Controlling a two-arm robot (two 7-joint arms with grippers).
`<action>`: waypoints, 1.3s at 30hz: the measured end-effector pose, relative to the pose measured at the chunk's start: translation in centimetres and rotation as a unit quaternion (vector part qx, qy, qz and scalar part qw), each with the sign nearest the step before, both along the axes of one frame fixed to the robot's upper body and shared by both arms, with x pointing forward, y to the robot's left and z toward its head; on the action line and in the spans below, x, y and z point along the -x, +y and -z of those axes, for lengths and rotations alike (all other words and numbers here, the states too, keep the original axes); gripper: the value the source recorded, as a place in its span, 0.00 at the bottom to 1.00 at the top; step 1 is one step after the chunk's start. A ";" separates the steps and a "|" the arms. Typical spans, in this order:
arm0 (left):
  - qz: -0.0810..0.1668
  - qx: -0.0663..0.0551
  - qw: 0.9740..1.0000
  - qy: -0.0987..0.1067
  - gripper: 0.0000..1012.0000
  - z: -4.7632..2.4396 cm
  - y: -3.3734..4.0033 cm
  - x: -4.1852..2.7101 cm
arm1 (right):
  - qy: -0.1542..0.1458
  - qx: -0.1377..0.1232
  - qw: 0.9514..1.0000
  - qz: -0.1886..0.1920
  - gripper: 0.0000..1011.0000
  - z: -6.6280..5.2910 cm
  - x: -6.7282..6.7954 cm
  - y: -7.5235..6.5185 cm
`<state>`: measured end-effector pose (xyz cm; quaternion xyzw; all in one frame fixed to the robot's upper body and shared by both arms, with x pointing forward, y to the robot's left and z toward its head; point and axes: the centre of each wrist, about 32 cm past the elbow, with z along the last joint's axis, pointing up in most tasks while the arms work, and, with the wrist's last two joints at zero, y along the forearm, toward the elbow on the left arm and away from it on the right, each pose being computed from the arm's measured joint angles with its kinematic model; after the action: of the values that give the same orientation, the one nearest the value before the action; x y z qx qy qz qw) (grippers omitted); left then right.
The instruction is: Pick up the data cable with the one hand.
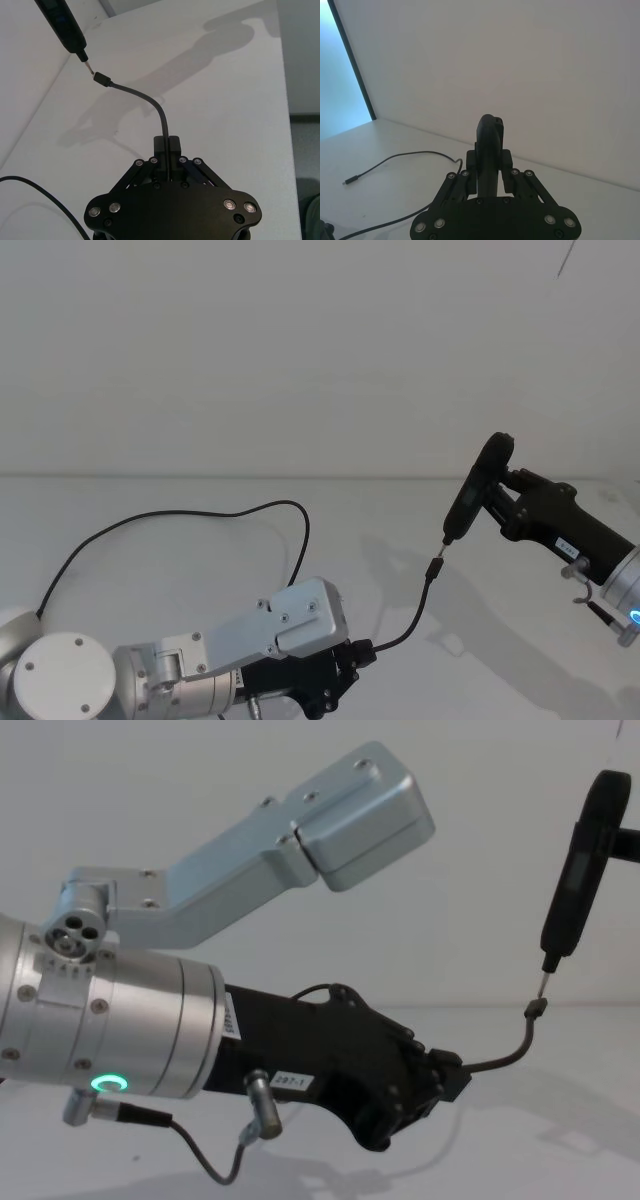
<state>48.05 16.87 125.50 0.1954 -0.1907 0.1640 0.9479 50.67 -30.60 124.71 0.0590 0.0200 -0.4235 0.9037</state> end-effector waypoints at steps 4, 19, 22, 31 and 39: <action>0.000 0.000 1.000 0.000 0.05 0.00 0.00 0.00 | 0.000 0.000 1.000 0.000 0.28 0.0 0.0 0.0; 0.000 0.000 1.000 0.000 0.05 0.00 0.00 0.00 | 0.001 0.000 1.000 0.001 0.28 0.1 -0.1 0.0; 0.000 0.000 1.000 0.000 0.05 0.00 0.00 0.00 | 0.001 0.001 1.000 0.002 0.28 0.1 -0.1 0.0; 0.000 0.000 1.000 0.000 0.05 0.00 0.00 0.00 | 0.003 0.003 1.000 0.004 0.28 0.3 -0.3 0.0; 0.000 0.000 1.000 0.000 0.05 0.00 0.00 0.00 | 0.003 0.005 1.000 0.004 0.28 0.3 -0.4 0.0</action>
<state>48.06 16.87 125.50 0.1954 -0.1907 0.1640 0.9479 51.10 -30.62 124.44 0.0530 0.0200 -0.4271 0.9024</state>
